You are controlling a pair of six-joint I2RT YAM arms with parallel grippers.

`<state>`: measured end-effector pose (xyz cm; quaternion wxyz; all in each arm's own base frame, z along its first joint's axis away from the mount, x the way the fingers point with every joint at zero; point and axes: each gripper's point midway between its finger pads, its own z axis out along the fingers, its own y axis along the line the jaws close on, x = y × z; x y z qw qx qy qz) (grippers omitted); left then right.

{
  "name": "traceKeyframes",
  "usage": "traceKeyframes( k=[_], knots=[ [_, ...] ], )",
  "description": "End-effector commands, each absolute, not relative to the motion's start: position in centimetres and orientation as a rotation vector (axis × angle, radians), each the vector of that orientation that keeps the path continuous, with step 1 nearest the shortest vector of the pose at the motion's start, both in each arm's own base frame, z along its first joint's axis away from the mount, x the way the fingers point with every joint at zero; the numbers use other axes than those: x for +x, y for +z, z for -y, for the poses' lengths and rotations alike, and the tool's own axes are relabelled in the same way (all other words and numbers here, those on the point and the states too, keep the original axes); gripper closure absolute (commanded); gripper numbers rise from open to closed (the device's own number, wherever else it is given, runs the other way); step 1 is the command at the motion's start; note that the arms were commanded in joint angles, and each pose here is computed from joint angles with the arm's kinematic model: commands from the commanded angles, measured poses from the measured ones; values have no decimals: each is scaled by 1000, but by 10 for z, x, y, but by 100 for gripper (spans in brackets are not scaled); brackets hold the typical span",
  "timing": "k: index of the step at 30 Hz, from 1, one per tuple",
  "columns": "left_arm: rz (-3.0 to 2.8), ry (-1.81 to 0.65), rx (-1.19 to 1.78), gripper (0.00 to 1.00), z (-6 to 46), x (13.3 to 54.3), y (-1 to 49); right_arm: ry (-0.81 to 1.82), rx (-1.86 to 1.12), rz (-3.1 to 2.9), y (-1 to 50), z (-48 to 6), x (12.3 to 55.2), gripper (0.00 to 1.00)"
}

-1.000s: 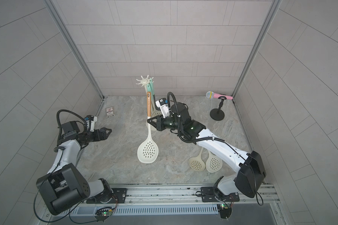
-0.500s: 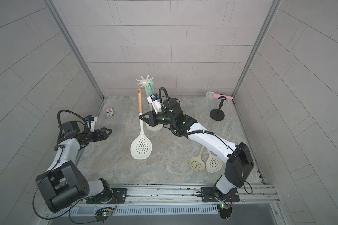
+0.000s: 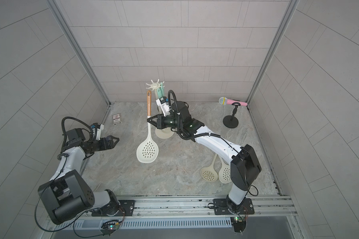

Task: Hang the skimmer on the kitchen utensil rack
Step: Hang the skimmer on the rack.

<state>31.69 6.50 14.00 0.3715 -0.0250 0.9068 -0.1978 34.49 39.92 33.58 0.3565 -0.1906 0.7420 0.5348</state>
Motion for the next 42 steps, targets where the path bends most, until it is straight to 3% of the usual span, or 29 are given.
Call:
traceKeyframes(
  k=[1, 42],
  knots=[
    [-2311, -504, -28, 2, -67, 320, 145, 1412, -494, -1821, 365, -399, 346, 100],
    [-2324, -523, -16, 1, -65, 319, 141, 1438, -464, -1735, 384, -377, 344, 100]
  ],
)
